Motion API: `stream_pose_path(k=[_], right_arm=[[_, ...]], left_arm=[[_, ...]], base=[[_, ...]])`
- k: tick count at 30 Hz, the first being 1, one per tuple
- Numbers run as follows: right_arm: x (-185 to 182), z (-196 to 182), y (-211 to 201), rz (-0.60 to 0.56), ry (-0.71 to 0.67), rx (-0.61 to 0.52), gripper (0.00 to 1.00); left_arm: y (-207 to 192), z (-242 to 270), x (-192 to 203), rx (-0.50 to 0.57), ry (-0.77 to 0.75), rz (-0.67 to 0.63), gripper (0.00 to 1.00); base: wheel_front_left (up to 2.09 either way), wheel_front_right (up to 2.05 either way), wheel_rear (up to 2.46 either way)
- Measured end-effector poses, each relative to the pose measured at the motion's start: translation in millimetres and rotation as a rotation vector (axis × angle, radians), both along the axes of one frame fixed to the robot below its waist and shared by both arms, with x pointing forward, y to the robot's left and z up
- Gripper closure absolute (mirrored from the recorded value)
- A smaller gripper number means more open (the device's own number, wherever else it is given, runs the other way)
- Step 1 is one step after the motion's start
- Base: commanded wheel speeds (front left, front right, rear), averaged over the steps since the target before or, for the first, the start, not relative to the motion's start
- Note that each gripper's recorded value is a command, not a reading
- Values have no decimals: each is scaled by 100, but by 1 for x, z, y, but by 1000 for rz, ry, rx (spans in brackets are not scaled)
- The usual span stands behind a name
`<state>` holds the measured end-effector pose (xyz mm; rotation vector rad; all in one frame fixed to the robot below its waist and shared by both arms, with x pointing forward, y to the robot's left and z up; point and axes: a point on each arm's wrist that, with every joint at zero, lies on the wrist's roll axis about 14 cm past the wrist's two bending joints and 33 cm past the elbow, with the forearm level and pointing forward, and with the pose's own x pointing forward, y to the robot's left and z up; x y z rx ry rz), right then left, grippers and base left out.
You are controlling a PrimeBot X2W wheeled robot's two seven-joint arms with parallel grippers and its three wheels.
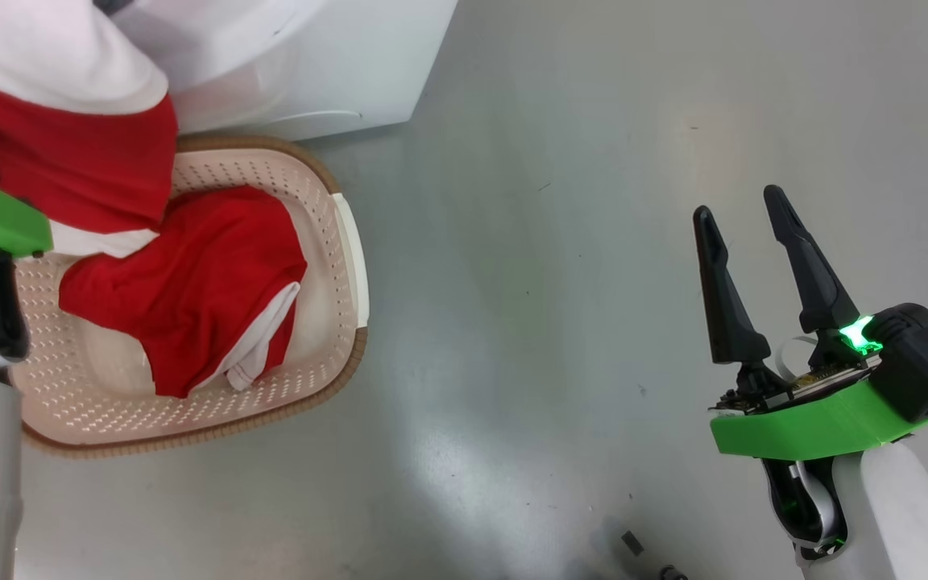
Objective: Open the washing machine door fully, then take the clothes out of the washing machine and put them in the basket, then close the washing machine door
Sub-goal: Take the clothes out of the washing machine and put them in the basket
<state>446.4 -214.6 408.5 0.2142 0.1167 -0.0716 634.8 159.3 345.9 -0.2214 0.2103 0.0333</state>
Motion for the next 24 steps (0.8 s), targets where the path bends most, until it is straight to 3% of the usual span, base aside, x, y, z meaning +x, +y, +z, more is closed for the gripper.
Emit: stream_pose_path(k=[1,2,12,24], right_arm=[[0,0,0,0,-1,0,0],[0,1,0,0,-2,0,0],[1,3,2,5,-10,4,0],[4,0,8,18,-8,15,0]], left_arm=[[0,0,0,1,0,-1,80],[-1,-1,-1,0,1,-6,100],[-4,4,-2,-11,-9,-16,100],[-4,37,-9,-19,-128,-26,100]], base=[[0,0,0],[0,0,0],[0,0,0],[0,0,0]])
